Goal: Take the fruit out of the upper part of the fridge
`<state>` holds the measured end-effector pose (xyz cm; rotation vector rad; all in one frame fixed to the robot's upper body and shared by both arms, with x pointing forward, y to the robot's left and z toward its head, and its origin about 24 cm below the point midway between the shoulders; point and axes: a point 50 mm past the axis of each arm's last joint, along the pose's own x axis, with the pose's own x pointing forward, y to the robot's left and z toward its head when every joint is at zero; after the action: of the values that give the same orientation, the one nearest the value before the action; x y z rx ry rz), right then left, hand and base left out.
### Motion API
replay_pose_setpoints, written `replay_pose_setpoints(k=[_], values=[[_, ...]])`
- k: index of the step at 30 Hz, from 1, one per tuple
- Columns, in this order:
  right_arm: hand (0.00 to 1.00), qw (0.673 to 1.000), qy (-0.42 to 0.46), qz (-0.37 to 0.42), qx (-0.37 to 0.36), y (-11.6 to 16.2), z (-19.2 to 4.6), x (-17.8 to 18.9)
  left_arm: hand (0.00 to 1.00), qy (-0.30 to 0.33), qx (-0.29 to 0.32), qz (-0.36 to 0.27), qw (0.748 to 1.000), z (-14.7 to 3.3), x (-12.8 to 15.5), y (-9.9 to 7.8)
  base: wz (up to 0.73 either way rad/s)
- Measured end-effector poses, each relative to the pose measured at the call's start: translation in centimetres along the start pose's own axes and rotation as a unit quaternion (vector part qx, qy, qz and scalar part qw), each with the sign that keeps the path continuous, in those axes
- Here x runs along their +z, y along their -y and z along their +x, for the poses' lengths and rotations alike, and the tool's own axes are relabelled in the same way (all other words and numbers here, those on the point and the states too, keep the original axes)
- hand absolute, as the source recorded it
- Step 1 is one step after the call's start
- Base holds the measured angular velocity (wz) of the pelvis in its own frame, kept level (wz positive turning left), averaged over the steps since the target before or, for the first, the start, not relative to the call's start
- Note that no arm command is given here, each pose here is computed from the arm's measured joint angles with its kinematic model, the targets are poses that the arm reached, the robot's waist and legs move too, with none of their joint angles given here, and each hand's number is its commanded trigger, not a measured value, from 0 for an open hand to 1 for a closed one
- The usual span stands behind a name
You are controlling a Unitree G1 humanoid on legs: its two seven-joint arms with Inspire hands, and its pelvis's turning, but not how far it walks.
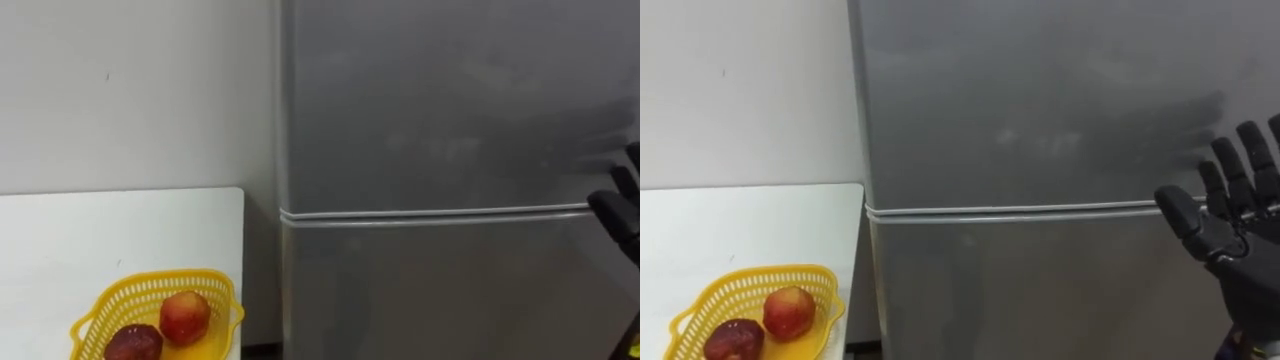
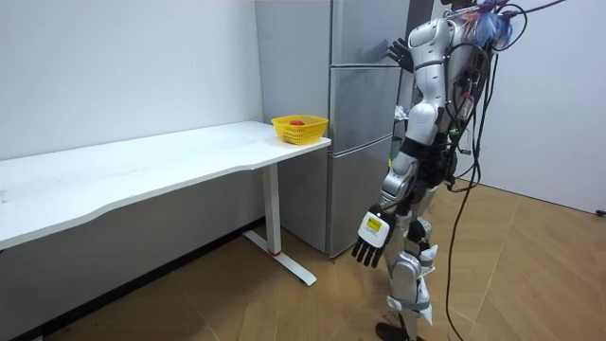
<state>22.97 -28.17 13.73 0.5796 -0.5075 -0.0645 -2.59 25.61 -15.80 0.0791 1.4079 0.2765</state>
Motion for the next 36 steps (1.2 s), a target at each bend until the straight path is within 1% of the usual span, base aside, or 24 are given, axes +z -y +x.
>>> replay_pose_setpoints(k=[9, 11, 15, 18, 20, 24, 26, 27, 29, 30, 31, 32, 35, 36], values=[[0.0, 0.998, -0.006, -0.064, -0.016, 0.1, 0.0, 0.0, 0.0, -0.006, 0.01, 0.002, 1.0, 0.0, -0.5, -0.2, 0.0], [0.0, 0.996, -0.005, -0.088, -0.029, 0.2, 0.0, 0.1, 0.0, -0.004, 0.014, 0.002, 1.0, -0.1, -0.5, -0.4, 0.02], [0.0, 0.993, 0.001, -0.102, -0.061, 0.5, 0.0, 0.3, 0.0, -0.002, 0.02, 0.004, 1.0, -0.1, -0.4, -0.6, 0.06], [0.0, 0.981, 0.012, -0.157, -0.111, 1.2, -0.1, 1.0, 0.0, -0.002, 0.023, 0.004, 1.0, -0.1, -0.5, -0.3, 0.04], [0.0, 0.962, 0.028, -0.215, -0.165, 1.8, -0.4, 1.6, 0.0, -0.004, 0.02, 0.004, 1.0, -0.1, -0.5, -0.2, 0.0], [0.0, 0.936, 0.032, -0.255, -0.241, 3.1, -1.2, 1.6, 0.0, -0.01, 0.018, 0.003, 1.0, 0.0, -0.5, -0.1, 0.03], [0.0, 0.912, 0.003, -0.272, -0.307, 4.9, -2.6, 0.4, 0.0, -0.011, 0.021, 0.011, 1.0, 0.0, -0.4, 0.1, 0.0], [0.0, 0.905, -0.006, -0.275, -0.325, 5.5, -3.1, 0.0, 0.0, -0.01, 0.022, 0.012, 1.0, 0.0, -0.4, 0.1, 0.0], [0.0, 0.877, -0.045, -0.283, -0.386, 7.2, -5.7, -1.5, 0.0, -0.009, 0.02, 0.013, 1.0, 0.0, -0.2, 0.3, -0.02], [0.0, 0.868, -0.056, -0.289, -0.4, 7.5, -6.4, -1.9, 0.0, -0.011, 0.02, 0.013, 1.0, 0.0, -0.2, 0.3, -0.04], [0.0, 0.849, -0.085, -0.304, -0.424, 8.3, -8.0, -2.8, 0.0, -0.011, 0.018, 0.018, 1.0, 0.1, 0.0, 0.4, -0.03], [0.0, 0.839, -0.101, -0.312, -0.434, 8.7, -8.9, -3.3, 0.0, -0.011, 0.017, 0.019, 1.0, 0.1, 0.1, 0.5, 0.0], [0.0, 0.786, -0.21, -0.336, -0.474, 10.3, -13.8, -6.5, 0.0, -0.001, 0.019, 0.009, 1.0, 0.3, 0.9, 0.9, -0.08], [0.0, 0.779, -0.226, -0.34, -0.476, 10.5, -14.5, -6.9, 0.0, 0.0, 0.019, 0.011, 1.0, 0.3, 1.1, 1.0, -0.11]])
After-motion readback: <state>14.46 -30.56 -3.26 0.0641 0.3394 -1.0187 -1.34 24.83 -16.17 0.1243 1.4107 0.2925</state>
